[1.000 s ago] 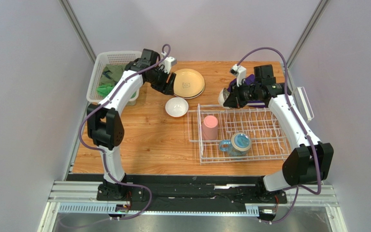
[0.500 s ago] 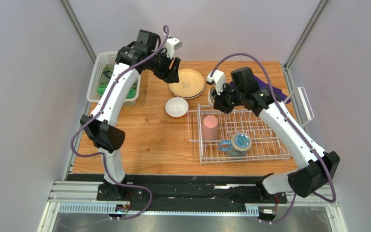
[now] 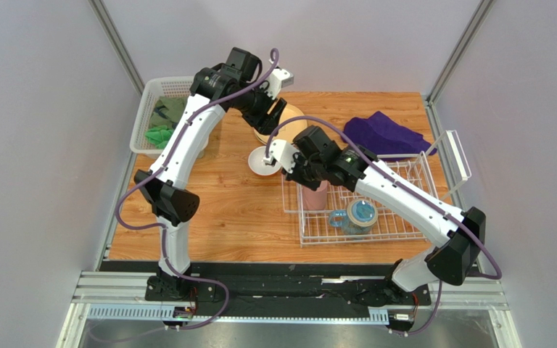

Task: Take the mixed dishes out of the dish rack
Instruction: Pick up the bowl from the dish rack, then place the bowl at the center of the board, then pick up the cup from the dish rack.

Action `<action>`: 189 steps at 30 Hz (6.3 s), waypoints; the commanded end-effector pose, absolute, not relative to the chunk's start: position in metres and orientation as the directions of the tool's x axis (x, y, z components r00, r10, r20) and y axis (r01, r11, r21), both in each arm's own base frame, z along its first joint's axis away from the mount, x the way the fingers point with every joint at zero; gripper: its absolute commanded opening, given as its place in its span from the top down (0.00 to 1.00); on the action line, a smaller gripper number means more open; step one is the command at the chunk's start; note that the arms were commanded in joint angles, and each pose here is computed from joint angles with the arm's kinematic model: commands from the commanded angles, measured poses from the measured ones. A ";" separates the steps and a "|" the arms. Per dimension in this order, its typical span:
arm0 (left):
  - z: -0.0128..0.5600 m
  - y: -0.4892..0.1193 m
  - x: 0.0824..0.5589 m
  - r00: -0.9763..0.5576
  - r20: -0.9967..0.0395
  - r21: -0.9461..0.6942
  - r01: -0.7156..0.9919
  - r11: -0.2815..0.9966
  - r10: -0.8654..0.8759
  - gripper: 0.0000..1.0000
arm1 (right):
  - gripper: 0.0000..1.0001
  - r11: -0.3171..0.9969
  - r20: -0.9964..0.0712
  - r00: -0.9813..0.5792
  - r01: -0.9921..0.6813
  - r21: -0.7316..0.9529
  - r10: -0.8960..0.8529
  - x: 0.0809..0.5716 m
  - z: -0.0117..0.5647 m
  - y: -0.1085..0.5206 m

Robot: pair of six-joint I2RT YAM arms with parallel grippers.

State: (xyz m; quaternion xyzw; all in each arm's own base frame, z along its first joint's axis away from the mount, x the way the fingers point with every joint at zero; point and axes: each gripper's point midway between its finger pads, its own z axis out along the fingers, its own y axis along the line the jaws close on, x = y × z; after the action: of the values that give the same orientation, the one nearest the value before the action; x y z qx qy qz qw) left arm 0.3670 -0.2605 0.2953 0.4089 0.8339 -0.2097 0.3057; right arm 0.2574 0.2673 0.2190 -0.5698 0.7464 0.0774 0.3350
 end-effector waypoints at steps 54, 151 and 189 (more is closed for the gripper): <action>0.250 -0.288 0.327 -0.434 -0.612 -0.103 0.873 0.477 0.661 1.00 | 0.59 0.222 -0.451 0.037 -0.834 -0.506 -0.892 0.267 0.228 0.306; 0.100 -0.204 0.443 -0.729 -0.473 -0.199 0.636 0.745 0.495 0.64 | 0.34 0.570 -0.670 -0.211 -0.732 -0.374 -0.712 0.294 0.247 0.202; 0.189 -0.197 0.442 -0.622 -0.607 -0.068 0.660 0.748 0.494 0.53 | 0.15 0.528 -0.670 -0.267 -0.820 -0.219 -0.692 0.261 0.222 0.212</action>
State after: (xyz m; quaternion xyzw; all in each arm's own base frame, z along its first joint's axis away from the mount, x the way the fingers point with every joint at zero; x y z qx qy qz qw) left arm 0.4447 -0.1955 0.1391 0.3086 0.9110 -0.1448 0.2323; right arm 0.2732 0.2081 0.2137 -0.4787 0.7968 0.0510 0.3651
